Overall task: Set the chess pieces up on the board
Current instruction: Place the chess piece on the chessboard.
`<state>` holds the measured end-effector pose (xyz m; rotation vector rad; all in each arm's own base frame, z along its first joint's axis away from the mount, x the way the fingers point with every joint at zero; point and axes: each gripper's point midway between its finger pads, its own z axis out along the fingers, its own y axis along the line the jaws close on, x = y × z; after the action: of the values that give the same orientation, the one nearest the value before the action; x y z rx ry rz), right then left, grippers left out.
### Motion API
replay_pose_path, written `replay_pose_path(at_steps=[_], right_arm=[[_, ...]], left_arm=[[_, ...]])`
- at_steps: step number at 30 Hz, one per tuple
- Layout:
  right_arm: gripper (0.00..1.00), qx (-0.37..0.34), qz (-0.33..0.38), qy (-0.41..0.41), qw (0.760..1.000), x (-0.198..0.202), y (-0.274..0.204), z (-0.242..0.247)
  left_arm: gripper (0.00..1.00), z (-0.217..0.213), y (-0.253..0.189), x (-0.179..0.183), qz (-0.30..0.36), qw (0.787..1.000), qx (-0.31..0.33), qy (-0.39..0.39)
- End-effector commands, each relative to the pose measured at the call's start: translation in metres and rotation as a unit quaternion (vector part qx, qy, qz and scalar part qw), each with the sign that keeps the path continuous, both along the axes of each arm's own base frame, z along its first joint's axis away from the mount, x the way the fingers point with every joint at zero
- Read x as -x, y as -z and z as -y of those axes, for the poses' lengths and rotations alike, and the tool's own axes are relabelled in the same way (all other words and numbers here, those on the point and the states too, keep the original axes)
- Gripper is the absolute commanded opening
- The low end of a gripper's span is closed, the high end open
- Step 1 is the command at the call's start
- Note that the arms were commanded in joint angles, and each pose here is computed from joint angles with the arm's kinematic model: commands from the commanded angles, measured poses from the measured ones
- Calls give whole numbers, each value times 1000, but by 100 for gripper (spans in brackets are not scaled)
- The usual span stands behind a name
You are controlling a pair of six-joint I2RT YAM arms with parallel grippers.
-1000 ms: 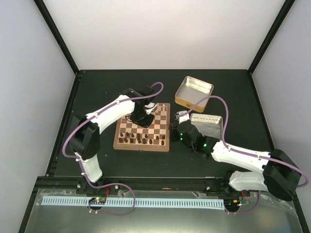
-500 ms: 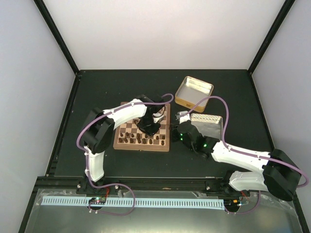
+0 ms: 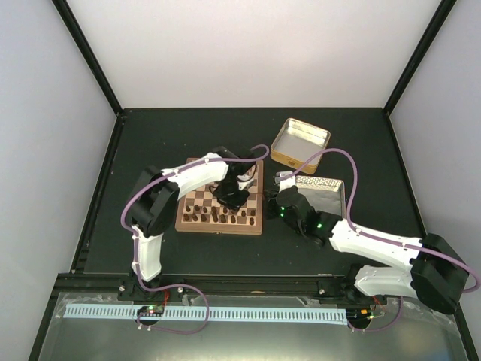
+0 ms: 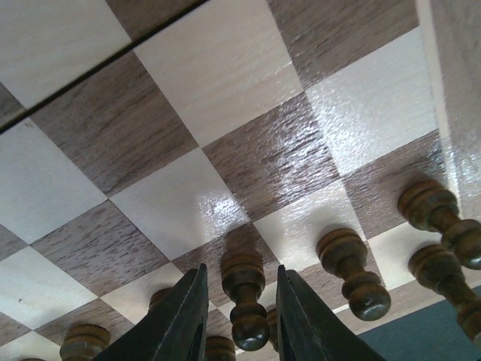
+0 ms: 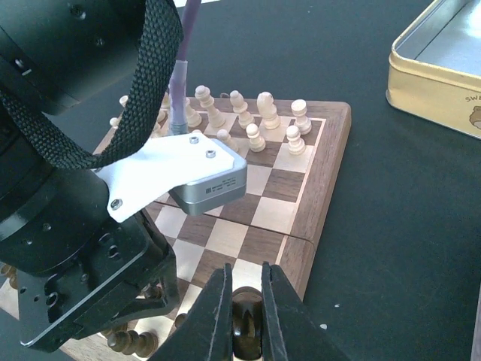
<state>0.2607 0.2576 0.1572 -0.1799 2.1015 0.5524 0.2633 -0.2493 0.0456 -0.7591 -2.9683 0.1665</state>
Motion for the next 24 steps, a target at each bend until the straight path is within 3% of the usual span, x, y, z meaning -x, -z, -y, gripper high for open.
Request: replay_pose_path(at_steps=[1,7,13,24], right_arm=[[3,-7,12,2,1000,0,-7,1],[3,-2,22,-35,999,5,-10,-9],[3,11,45,-104,993,23,-9,-39],[3,85,52,-144,985,41,29,-78]], left_arm=[[28,15,-20,-13,26,999,27,-1],[28,19,-47,-18,50,998,50,-5],[29,-1,-86,-33,123,989,68,-53],[35,-80,-151,-30,252,939,137,-188]])
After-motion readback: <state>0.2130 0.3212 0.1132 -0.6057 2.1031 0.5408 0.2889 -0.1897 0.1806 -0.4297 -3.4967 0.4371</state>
